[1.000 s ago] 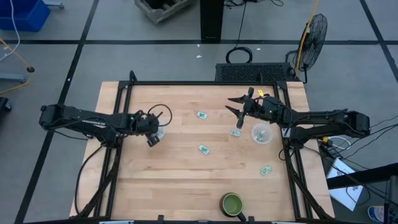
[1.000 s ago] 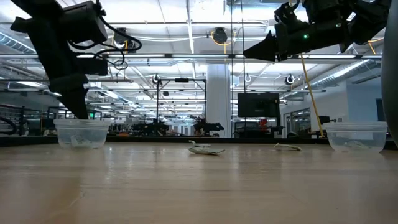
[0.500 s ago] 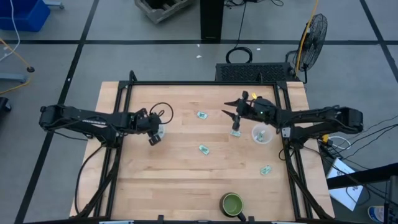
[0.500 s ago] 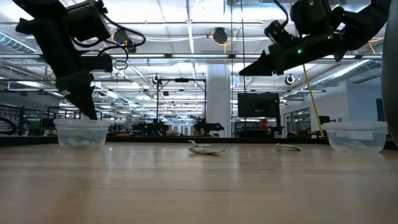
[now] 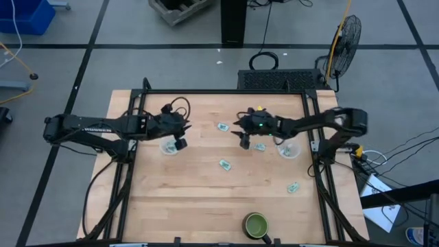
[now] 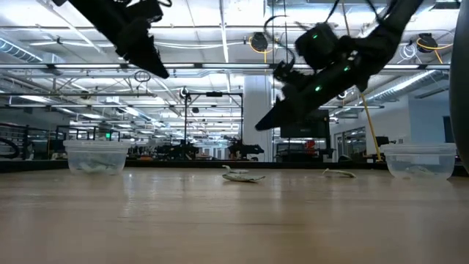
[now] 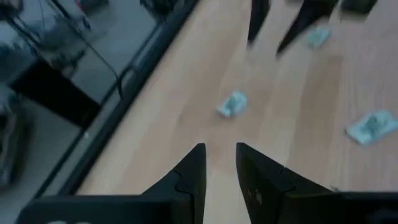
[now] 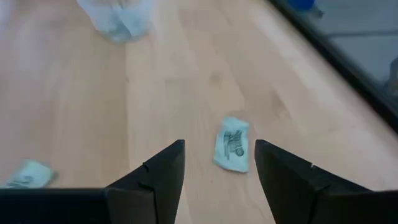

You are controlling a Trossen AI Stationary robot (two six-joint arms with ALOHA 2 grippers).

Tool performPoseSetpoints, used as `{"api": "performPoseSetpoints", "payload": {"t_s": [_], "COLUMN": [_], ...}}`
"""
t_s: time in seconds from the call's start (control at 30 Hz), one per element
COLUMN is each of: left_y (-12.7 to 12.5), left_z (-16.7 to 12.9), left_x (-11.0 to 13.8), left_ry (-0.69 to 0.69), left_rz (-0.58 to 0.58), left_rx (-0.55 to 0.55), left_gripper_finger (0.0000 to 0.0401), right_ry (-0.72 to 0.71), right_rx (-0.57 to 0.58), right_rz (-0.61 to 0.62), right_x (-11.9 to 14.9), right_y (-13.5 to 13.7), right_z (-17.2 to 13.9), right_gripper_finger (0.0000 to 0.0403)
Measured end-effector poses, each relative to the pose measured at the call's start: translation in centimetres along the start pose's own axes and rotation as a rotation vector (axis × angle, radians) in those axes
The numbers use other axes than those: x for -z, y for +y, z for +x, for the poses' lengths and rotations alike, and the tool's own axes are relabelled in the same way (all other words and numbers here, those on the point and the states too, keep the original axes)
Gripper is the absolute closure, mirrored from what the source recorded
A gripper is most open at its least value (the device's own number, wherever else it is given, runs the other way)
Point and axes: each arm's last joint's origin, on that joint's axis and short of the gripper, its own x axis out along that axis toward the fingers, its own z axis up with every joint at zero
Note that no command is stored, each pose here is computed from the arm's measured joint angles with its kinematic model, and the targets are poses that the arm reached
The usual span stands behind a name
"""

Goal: Pick and place Stevia / Truvia into bins
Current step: Put the stevia packet into the right transparent container

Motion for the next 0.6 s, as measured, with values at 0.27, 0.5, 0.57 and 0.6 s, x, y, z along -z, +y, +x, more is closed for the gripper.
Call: {"api": "performPoseSetpoints", "payload": {"t_s": [0.27, 0.5, 0.57, 0.6], "left_y": [0.0, 0.0, 0.0, 0.0], "left_z": [0.0, 0.0, 0.0, 0.0], "left_x": [-0.6, -0.6, -0.6, -0.6], "left_ry": [-0.058, -0.057, -0.056, -0.056], "left_rz": [0.05, 0.053, 0.053, 0.053], "left_rx": [-0.002, -0.002, -0.002, -0.002], "left_gripper_finger": [0.0306, 0.0306, 0.0306, 0.0306], "right_ry": [0.095, 0.18, 0.184, 0.18], "right_rx": [0.026, 0.154, 0.148, 0.149], "right_rz": [0.029, -0.033, 0.005, 0.026], "right_x": [-0.7, -1.0, -0.9, -0.9], "right_y": [0.7, 1.4, 1.4, 1.4], "right_z": [5.6, 8.2, 8.7, 8.9], "right_gripper_finger": [0.0215, 0.0217, 0.0217, 0.0217]}}
